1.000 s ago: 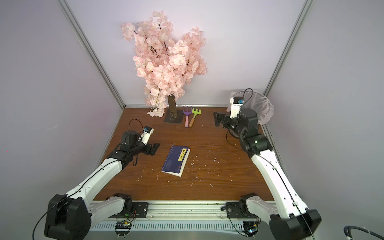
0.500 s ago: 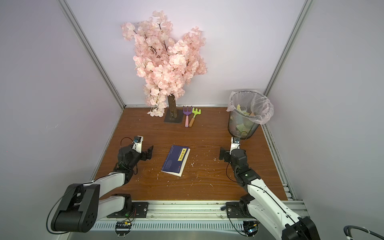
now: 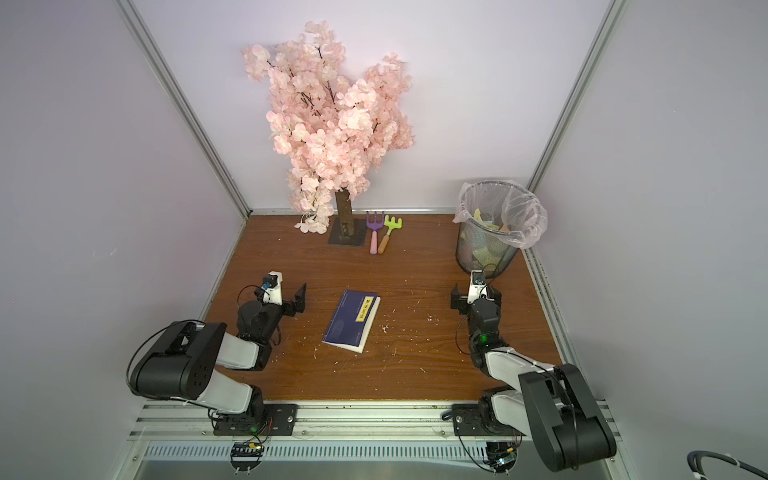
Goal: Peel off the used sticky note
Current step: Reset both arms
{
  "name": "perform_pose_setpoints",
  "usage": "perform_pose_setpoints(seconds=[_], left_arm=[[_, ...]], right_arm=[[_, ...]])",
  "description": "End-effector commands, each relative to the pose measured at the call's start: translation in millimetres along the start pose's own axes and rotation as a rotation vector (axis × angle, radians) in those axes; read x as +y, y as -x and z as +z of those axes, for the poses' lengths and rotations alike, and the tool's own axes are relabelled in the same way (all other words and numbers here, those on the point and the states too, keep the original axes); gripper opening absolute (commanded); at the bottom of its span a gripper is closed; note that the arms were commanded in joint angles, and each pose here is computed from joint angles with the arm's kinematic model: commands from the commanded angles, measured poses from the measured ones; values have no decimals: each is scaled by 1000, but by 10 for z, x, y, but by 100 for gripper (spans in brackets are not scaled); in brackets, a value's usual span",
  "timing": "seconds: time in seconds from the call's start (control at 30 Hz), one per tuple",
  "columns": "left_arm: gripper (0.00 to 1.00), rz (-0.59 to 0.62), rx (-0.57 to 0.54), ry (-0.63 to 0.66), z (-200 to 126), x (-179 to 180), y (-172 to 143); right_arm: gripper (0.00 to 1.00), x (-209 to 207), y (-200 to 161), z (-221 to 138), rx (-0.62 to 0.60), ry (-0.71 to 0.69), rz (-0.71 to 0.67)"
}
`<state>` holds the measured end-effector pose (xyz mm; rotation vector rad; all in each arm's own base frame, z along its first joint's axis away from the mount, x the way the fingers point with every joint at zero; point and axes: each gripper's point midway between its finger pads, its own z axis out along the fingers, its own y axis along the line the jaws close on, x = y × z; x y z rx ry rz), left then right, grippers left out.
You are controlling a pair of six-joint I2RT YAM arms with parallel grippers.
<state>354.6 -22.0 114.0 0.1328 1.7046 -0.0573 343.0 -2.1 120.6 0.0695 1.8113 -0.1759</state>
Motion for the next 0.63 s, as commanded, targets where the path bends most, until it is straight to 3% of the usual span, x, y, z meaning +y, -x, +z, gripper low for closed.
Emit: perform_pose_setpoints(seconds=[0.0,0.17,0.27,0.6], left_arm=[[98,-17,-28,42,75,108,121],[98,-37,-11,88,105,193,102],[98,-39,-10,89,106,193,101],[98,-39,-11,88,108,193,102]], right_arm=[[99,18,356,12,-180,50,7],[99,83,216,32,-233,94,2],[99,78,97,189,-126,79,-5],[99,67,123,263,-128,74,9]])
